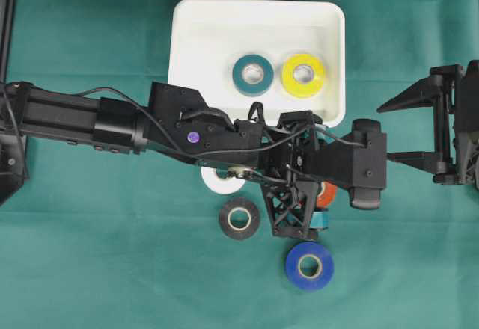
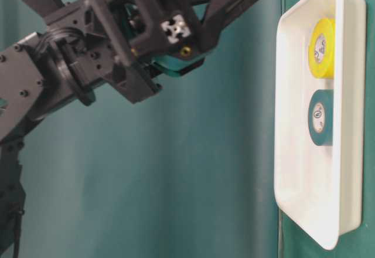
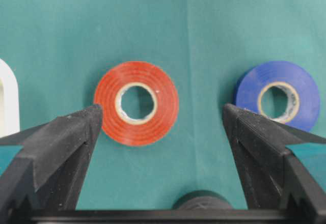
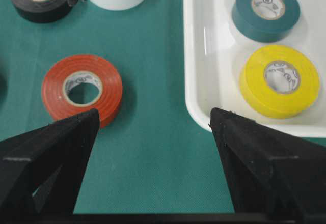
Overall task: Pick up the tape from a random location and place it into the white case.
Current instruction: 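Lower the left gripper fingers into the orange-red roll's hole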
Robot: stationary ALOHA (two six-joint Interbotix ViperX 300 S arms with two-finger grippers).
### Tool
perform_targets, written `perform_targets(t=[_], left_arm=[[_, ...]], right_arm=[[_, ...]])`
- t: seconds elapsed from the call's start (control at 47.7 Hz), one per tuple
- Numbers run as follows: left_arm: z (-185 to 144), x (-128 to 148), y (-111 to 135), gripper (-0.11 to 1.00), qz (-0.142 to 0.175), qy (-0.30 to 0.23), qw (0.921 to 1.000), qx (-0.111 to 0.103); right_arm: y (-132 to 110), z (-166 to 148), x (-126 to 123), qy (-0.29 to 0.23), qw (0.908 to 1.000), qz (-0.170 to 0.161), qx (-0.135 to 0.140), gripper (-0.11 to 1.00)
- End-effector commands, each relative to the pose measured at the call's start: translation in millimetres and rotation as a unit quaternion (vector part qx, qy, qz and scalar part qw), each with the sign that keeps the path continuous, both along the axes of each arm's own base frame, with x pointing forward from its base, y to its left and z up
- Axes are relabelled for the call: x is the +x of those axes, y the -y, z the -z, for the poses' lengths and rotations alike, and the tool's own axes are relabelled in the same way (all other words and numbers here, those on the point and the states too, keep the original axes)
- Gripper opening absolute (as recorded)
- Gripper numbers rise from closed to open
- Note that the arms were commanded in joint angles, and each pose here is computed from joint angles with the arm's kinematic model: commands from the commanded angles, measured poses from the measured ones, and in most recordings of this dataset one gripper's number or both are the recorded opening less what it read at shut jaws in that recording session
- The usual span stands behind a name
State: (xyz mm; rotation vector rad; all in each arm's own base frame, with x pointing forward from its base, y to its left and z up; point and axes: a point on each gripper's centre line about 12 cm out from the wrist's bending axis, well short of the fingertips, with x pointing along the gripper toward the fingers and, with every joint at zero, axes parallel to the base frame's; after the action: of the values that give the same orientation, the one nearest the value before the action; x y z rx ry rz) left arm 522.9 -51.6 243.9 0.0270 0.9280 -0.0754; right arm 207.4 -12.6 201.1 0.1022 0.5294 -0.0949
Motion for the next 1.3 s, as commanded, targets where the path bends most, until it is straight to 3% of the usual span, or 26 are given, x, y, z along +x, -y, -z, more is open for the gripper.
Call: perform_targets(t=[0.0,0.398,0.859,1.278], left_arm=[[-11.0,0.2,1.4,0.94,0.001,0.018,0.9998,-0.001],[22.5,3.3,-0.7,0.94,-0.001,0.013,0.9999,0.0],[88.7,17.2,-4.2,0.94,-0.005,-0.013,0.9999,0.002],[128.7,20.2,-7.2,0.94,-0.009,-0.041,0.9991,0.003]], right_arm=[[0.0,-9.6,4.9,0.017,0.9999,-0.002,-0.002,0.86],[-0.1,-10.8,5.5,0.02,0.9998,-0.002,-0.002,0.86],[0.2,-8.7,6.5,0.016,0.9999,-0.002,-0.001,0.86],[0.5,-6.1,6.9,0.011,0.9999,-0.001,0.0,0.86]])
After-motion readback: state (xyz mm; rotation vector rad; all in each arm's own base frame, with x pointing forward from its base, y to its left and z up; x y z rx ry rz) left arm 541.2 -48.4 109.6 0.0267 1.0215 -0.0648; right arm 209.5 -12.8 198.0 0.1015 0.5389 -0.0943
